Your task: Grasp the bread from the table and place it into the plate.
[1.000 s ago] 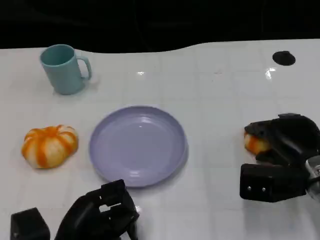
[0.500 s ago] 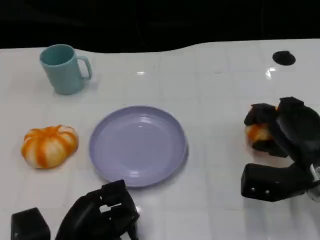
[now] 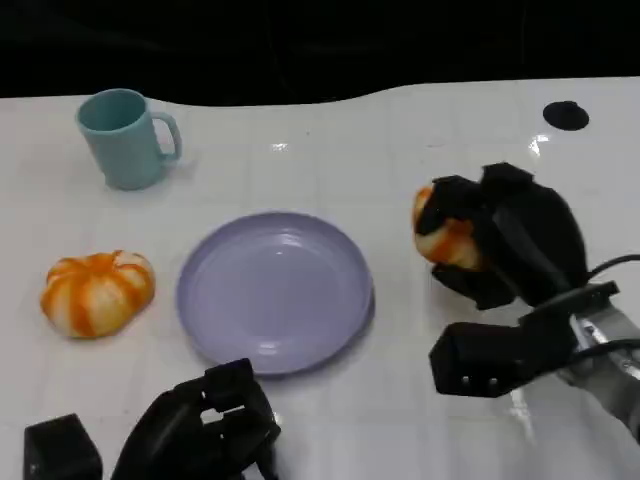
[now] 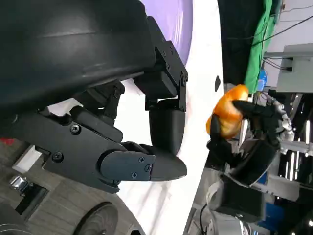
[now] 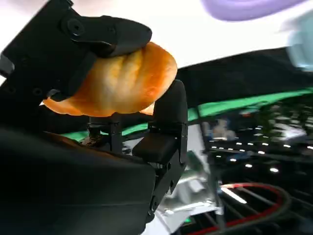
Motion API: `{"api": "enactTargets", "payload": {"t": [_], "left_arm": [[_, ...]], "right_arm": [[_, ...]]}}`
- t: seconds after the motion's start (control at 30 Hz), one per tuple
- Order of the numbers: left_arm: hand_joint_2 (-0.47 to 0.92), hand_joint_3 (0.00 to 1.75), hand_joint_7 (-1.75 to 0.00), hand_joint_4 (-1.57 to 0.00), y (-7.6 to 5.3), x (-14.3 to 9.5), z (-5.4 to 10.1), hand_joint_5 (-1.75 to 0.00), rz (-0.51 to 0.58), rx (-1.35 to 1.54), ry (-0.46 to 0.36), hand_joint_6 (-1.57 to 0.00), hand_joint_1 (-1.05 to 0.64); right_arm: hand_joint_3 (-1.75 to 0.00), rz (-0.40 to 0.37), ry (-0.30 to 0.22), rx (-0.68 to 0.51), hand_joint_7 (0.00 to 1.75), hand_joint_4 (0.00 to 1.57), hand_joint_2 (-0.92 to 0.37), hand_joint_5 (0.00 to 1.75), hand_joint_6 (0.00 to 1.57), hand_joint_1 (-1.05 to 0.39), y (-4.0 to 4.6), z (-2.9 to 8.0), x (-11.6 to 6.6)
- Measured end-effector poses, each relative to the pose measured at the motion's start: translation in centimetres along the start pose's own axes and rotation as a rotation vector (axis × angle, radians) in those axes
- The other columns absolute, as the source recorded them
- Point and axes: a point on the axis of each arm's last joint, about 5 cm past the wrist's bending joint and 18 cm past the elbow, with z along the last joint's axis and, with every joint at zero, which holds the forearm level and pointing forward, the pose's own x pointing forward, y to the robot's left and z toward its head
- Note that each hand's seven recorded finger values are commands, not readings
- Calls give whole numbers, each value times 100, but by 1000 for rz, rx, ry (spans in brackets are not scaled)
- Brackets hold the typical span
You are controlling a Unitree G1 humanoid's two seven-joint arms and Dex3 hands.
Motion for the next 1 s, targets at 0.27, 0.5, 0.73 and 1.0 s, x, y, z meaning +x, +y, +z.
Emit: {"api": "enactTargets", "payload": {"t": [0.27,0.5,0.73,1.0], "left_arm": [[76,50,-144,-79,-5,3,-2,-175,-2,0,1,-75,-60],[74,52,-145,-80,-12,5,-3,-175,-6,0,2,-76,-61],[73,54,-146,-78,-30,1,-4,-175,-8,3,4,-75,-63],[72,56,-147,-77,-51,-8,3,-175,-6,-6,14,-73,-61]], "right_arm": [[-144,10,-101,117,175,102,-26,175,74,-16,83,331,162],[-132,49,-160,189,175,100,-32,175,72,-14,197,554,276],[-133,105,-183,232,175,97,-35,175,70,-15,326,732,369],[-75,191,-161,222,64,74,-54,136,77,-23,373,737,386]]}}
